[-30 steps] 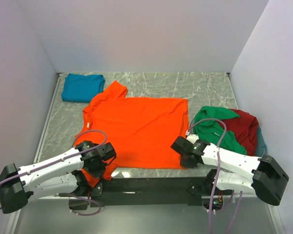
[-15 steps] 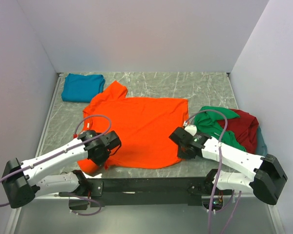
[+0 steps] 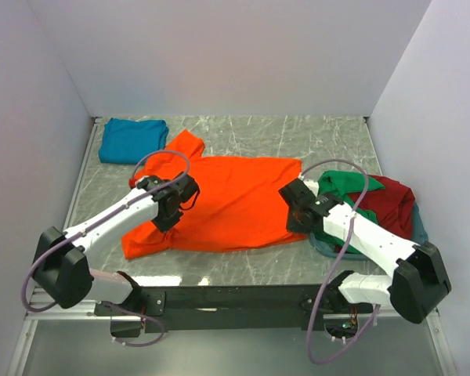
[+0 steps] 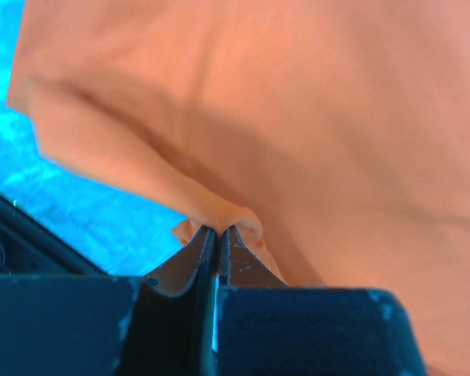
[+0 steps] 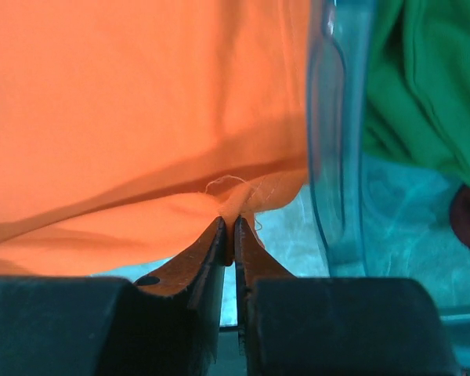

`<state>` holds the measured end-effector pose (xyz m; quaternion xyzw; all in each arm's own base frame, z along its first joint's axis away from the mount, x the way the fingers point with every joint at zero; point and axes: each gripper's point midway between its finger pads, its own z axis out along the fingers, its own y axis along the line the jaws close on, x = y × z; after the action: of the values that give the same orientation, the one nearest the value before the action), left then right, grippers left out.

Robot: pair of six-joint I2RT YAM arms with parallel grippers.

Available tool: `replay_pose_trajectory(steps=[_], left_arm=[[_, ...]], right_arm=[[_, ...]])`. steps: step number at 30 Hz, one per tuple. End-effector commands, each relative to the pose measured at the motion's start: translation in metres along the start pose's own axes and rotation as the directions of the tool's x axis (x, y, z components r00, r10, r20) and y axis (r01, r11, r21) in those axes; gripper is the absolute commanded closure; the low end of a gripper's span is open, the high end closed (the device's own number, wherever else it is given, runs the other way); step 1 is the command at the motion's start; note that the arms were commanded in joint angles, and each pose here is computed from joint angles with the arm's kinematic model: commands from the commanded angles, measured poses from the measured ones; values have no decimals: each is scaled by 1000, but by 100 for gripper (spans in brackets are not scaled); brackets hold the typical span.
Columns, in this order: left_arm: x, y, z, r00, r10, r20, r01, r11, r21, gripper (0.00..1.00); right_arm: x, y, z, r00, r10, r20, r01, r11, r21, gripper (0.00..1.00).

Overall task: Fold and stack the t-shirts
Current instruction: Fold the tshirt

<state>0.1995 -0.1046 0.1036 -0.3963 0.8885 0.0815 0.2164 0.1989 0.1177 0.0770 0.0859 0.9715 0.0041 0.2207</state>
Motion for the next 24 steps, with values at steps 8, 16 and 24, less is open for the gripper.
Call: replay_pose_trajectory(steps=[8, 16, 24], left_arm=[[-49, -51, 5, 989, 59, 133, -69, 995, 71, 94], [-69, -90, 29, 970, 122, 210, -140, 987, 75, 89], [-91, -120, 54, 970, 92, 225, -117, 988, 99, 84]], right_arm=[[-67, 21, 4, 995, 1, 101, 3, 999, -45, 85], [-84, 19, 19, 996, 20, 92, -17, 999, -30, 85], [-99, 11, 33, 996, 32, 85, -36, 999, 39, 84]])
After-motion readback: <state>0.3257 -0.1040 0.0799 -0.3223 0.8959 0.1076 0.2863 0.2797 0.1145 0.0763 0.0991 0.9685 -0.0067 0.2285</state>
